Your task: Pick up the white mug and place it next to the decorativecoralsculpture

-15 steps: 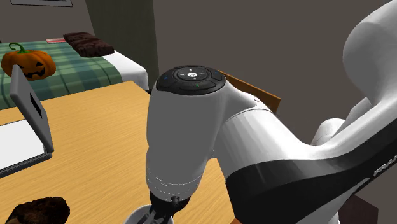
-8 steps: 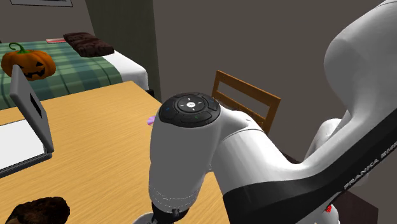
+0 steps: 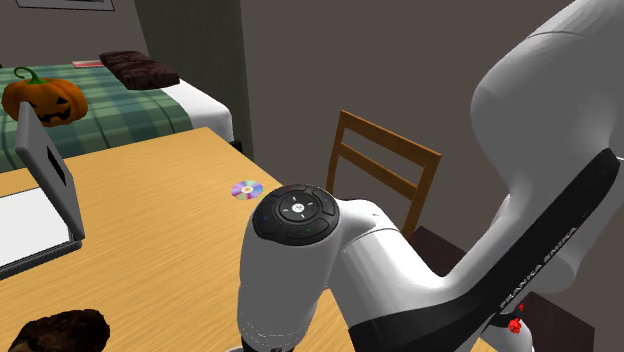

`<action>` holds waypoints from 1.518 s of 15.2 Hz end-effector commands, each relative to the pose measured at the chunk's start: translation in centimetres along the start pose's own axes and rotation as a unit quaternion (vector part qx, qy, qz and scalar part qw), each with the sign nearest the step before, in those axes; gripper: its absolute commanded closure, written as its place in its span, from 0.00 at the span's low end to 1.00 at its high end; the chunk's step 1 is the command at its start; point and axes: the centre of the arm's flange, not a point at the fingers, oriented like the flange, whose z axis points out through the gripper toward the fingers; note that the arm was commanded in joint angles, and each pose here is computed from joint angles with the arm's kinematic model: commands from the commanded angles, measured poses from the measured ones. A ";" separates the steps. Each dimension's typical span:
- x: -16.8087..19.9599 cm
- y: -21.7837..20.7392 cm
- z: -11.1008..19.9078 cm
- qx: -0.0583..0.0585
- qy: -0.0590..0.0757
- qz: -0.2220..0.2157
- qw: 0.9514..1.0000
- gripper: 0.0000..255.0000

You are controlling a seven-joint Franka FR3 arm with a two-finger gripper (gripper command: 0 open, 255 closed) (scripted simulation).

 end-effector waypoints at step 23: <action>0.0 0.1 -4.6 0.000 0.000 0.000 1.000 0.00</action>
